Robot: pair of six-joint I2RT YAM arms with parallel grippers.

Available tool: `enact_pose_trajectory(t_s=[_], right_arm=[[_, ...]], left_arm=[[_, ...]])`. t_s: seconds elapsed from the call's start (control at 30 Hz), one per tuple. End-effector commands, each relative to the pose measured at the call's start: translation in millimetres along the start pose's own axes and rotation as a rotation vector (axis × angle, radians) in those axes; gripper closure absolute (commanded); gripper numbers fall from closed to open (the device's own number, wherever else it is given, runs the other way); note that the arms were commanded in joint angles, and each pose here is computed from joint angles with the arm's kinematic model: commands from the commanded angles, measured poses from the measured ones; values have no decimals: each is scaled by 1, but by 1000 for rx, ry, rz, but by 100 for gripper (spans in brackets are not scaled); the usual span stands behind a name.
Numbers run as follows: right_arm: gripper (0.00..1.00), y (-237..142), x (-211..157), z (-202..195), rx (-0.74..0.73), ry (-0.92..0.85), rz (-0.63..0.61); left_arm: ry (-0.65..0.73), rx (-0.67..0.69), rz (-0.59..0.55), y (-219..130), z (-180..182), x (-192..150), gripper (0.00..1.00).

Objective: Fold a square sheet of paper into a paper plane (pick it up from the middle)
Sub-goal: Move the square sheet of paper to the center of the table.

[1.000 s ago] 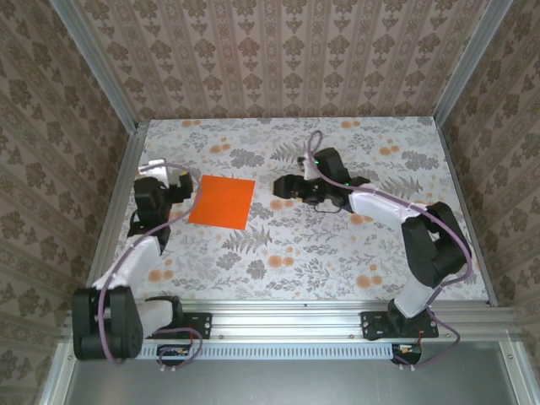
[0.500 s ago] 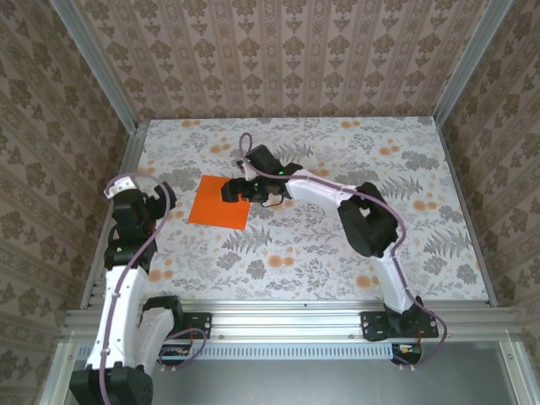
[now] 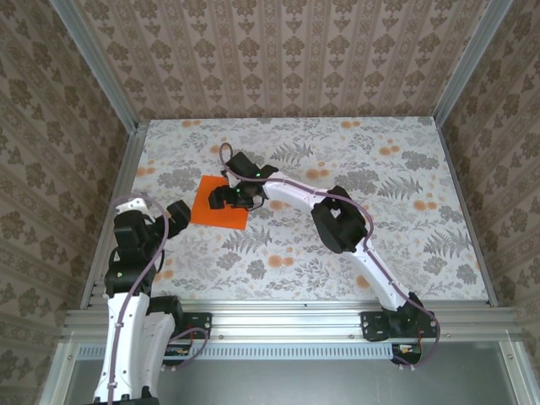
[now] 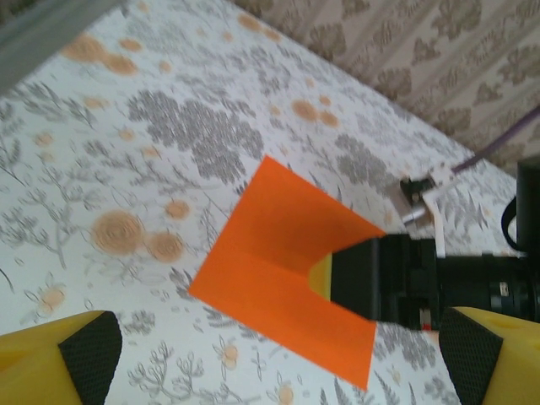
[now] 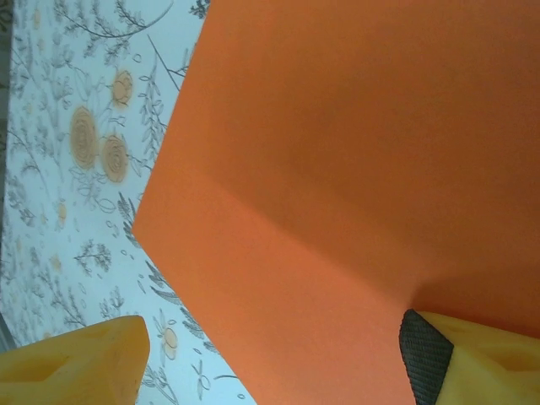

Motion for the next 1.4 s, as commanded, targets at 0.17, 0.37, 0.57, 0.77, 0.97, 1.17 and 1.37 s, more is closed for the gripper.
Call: enact_pose_trajectory(t_s=[0.17, 0.37, 0.57, 0.77, 0.97, 1.17, 1.37], right_arm=[[19, -26, -66, -56, -238, -36, 238], [22, -85, -95, -94, -289, -74, 255], [24, -141, -119, -137, -366, -67, 279], [23, -176, -101, -116, -398, -68, 179], [28, -142, -73, -79, -222, 7, 60], [29, -102, -73, -80, -207, 44, 118], [30, -90, -108, -93, -212, 66, 210]], left_arm=[[-56, -86, 198, 0, -10, -26, 0], [-50, -87, 295, 15, -15, -57, 0], [105, -60, 370, 32, -37, -87, 0], [256, -96, 424, 41, -69, -114, 0], [264, -129, 410, 39, -69, -123, 0], [279, -114, 370, 22, -50, -118, 0], [258, -138, 312, 9, -36, -114, 0]])
Point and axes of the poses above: each hand's point on the last joint's axis, 136 mm out from that joint toward the fingers, its own y axis out along the fingers, its own z axis along the line the jaws close on, x = y × z, the point moved 6 cm from there along -y, back along the fingers, and after that the axes turned 10 degrees about -y, right-handed, at the moved point
